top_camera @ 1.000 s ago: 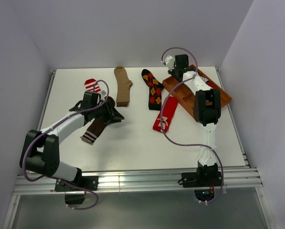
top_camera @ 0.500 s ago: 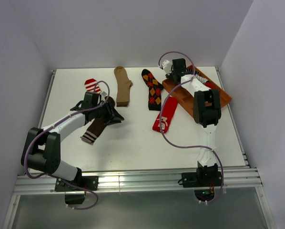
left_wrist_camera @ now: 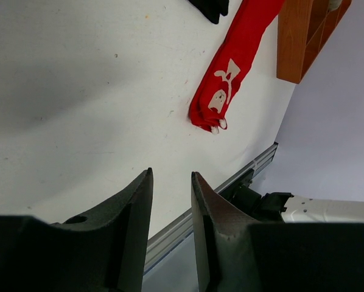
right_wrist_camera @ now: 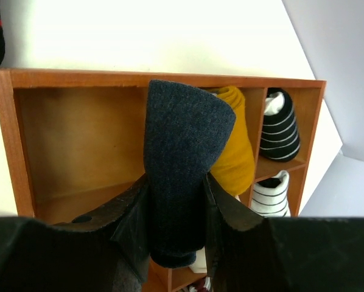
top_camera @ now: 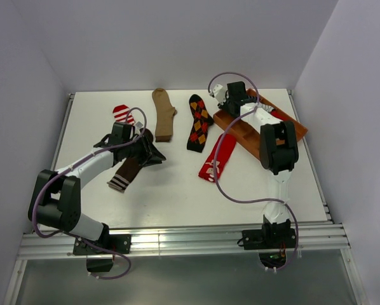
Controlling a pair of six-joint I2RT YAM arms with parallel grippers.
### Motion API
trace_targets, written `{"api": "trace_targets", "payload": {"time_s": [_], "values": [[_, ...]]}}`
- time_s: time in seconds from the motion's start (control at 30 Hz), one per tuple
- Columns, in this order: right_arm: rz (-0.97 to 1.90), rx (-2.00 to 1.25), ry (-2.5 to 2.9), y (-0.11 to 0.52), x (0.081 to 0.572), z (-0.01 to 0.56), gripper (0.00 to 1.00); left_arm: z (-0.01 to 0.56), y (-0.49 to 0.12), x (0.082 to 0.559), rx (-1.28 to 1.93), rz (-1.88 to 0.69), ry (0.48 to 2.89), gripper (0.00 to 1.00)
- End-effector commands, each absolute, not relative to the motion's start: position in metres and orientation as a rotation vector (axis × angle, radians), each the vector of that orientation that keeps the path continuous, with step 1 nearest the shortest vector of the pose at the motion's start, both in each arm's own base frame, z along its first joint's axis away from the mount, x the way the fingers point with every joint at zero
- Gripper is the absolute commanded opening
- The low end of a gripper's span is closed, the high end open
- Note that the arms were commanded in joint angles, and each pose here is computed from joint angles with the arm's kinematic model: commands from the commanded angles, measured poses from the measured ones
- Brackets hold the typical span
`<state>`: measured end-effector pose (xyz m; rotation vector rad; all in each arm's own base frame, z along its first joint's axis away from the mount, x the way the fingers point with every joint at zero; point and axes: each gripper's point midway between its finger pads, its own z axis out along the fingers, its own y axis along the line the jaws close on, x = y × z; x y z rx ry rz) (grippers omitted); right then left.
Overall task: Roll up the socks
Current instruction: Place the sock in the storage box.
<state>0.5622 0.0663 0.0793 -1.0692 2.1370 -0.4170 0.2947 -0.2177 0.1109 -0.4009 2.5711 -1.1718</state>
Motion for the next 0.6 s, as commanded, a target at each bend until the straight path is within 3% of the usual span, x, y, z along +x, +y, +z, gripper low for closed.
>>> {"api": "trace_targets", "payload": {"time_s": [0.0, 0.17, 0.57], "values": [[-0.457, -0.982, 2.033, 0.071, 0.572, 0.130, 0.05, 0.118, -0.220, 0.301, -0.343, -1.198, 2.528, 0.36], [-0.471, -0.954, 1.998, 0.071, 0.569, 0.146, 0.05, 0.116, -0.220, 0.300, -0.345, -1.197, 2.528, 0.37], [-0.372, -1.086, 2.062, 0.084, 0.542, 0.113, 0.05, 0.114, -0.220, 0.299, -0.340, -1.201, 2.535, 0.37]]}}
